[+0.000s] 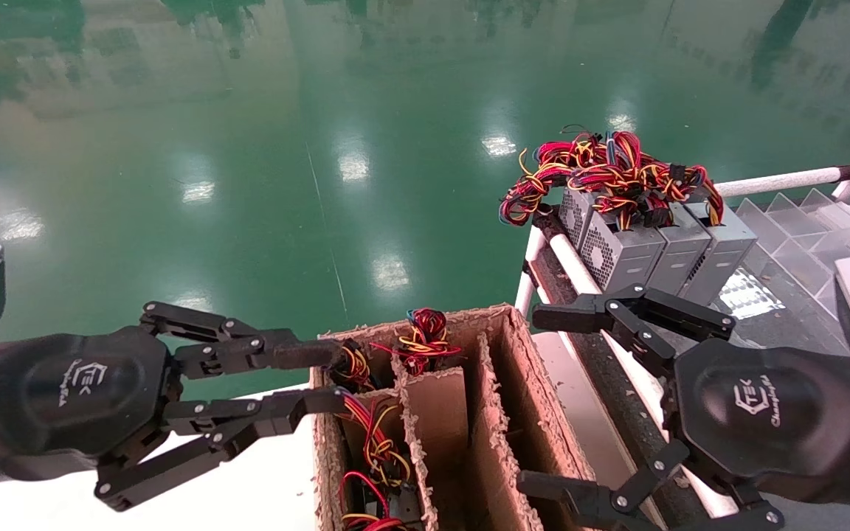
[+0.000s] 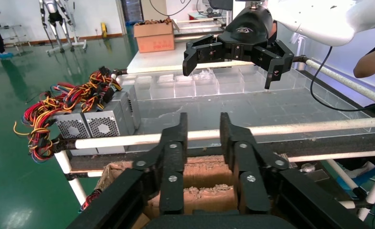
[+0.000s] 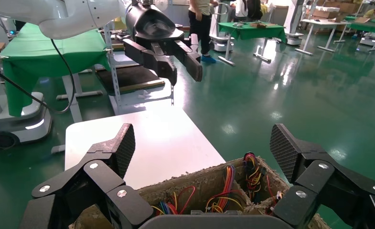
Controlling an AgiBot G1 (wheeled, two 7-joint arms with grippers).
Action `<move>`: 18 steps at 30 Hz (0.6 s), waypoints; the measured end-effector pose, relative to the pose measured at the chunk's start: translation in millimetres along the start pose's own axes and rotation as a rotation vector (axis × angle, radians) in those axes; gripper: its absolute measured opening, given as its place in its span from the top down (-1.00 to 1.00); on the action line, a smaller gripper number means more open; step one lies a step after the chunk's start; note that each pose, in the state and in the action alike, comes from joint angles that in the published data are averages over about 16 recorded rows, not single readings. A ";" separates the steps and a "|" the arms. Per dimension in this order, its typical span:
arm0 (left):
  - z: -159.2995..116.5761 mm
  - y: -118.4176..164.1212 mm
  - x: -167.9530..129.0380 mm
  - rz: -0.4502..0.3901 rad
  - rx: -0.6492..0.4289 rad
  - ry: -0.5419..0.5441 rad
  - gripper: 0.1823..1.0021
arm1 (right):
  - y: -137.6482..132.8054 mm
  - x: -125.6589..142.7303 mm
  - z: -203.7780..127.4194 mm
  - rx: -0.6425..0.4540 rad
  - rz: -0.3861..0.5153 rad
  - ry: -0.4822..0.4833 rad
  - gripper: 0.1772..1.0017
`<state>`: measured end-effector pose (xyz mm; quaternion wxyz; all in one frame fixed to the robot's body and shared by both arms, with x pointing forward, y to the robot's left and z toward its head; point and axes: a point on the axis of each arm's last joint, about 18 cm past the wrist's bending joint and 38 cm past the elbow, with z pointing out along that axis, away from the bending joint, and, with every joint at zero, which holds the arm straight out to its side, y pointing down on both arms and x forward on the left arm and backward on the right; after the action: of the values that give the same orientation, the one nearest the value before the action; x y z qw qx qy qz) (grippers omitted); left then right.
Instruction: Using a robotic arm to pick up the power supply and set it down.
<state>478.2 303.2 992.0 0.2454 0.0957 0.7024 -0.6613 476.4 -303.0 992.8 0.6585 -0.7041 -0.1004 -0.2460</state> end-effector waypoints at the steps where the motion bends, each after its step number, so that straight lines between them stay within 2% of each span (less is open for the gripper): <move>1: 0.0 0.0 0.0 0.000 0.000 0.000 0.40 | 0.0 0.0 0.0 0.000 0.000 0.000 -1.00; 9: 0.0 0.0 0.0 0.000 0.000 0.000 0.75 | 0.0 0.0 0.0 0.000 0.000 0.000 -1.00; 18: 0.0 0.0 0.0 0.000 0.000 0.000 0.93 | 0.0 0.0 0.0 0.000 0.000 0.000 -1.00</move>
<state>478.2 303.2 992.0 0.2454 0.0957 0.7024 -0.6613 476.4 -303.0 992.8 0.6585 -0.7041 -0.1004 -0.2460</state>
